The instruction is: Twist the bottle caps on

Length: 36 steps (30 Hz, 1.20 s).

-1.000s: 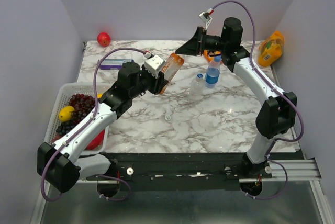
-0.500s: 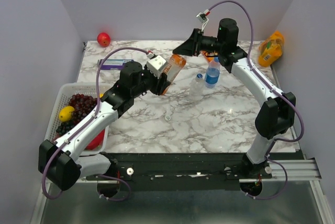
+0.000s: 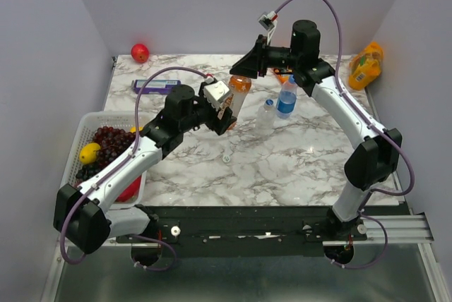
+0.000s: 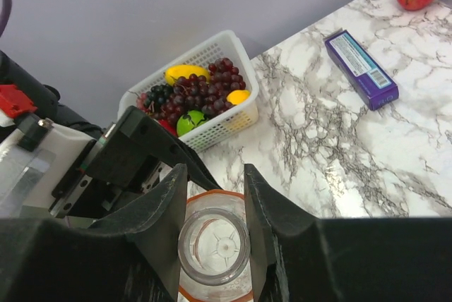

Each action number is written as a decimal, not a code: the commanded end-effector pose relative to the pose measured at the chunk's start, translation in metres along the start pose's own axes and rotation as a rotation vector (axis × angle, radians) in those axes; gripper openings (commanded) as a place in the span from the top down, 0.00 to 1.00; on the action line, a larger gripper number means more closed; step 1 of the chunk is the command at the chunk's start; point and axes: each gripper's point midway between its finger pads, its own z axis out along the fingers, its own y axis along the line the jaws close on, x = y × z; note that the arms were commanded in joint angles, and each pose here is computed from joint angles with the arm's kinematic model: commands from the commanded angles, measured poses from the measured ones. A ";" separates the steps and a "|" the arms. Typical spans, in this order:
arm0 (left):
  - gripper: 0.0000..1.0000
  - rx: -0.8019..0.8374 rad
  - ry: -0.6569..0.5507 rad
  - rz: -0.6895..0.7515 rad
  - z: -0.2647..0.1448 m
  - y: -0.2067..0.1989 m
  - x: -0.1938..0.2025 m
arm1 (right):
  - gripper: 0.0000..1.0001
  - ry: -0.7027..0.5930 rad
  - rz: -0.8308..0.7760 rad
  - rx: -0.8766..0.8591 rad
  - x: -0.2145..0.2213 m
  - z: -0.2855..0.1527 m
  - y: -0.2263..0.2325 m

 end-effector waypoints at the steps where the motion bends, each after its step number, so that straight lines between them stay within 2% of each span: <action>1: 0.15 0.078 0.000 -0.021 0.015 -0.012 0.011 | 1.00 -0.005 -0.060 -0.058 -0.013 -0.005 0.031; 6: 0.15 0.071 -0.047 -0.038 0.025 -0.009 0.001 | 0.99 -0.009 -0.053 -0.071 -0.014 -0.003 0.038; 13: 0.17 0.111 -0.051 -0.053 0.032 -0.014 -0.001 | 0.99 -0.004 -0.039 -0.089 -0.011 0.002 0.042; 19: 0.26 0.155 -0.028 -0.048 0.030 -0.022 0.006 | 0.99 -0.005 -0.037 -0.090 -0.010 0.003 0.042; 22: 0.34 0.170 -0.017 -0.047 0.030 -0.025 0.011 | 0.98 -0.002 -0.029 -0.100 -0.009 0.003 0.042; 24: 0.40 0.166 -0.014 -0.052 0.029 -0.025 0.013 | 0.83 0.000 -0.036 -0.117 -0.010 0.003 0.046; 25: 0.41 0.160 -0.016 -0.051 0.029 -0.024 0.013 | 0.71 -0.004 -0.056 -0.117 -0.012 0.002 0.047; 26: 0.43 0.151 -0.015 -0.051 0.027 -0.023 0.013 | 0.52 -0.013 -0.084 -0.118 -0.017 -0.001 0.050; 28: 0.46 0.125 -0.009 -0.053 0.021 -0.019 0.014 | 0.39 -0.026 -0.170 -0.106 -0.027 -0.006 0.056; 29: 0.49 0.116 -0.012 -0.051 0.017 -0.018 0.013 | 0.25 -0.046 -0.223 -0.090 -0.041 -0.010 0.061; 31: 0.51 0.077 -0.016 -0.043 0.004 -0.012 0.012 | 0.06 -0.079 -0.311 -0.006 -0.057 -0.019 0.054; 32: 0.53 0.063 -0.014 -0.036 -0.001 -0.010 0.013 | 0.01 -0.097 -0.334 0.024 -0.066 -0.026 0.055; 36: 0.53 -0.063 0.007 -0.033 -0.027 0.013 0.021 | 0.01 -0.079 -0.467 0.045 -0.080 -0.039 0.054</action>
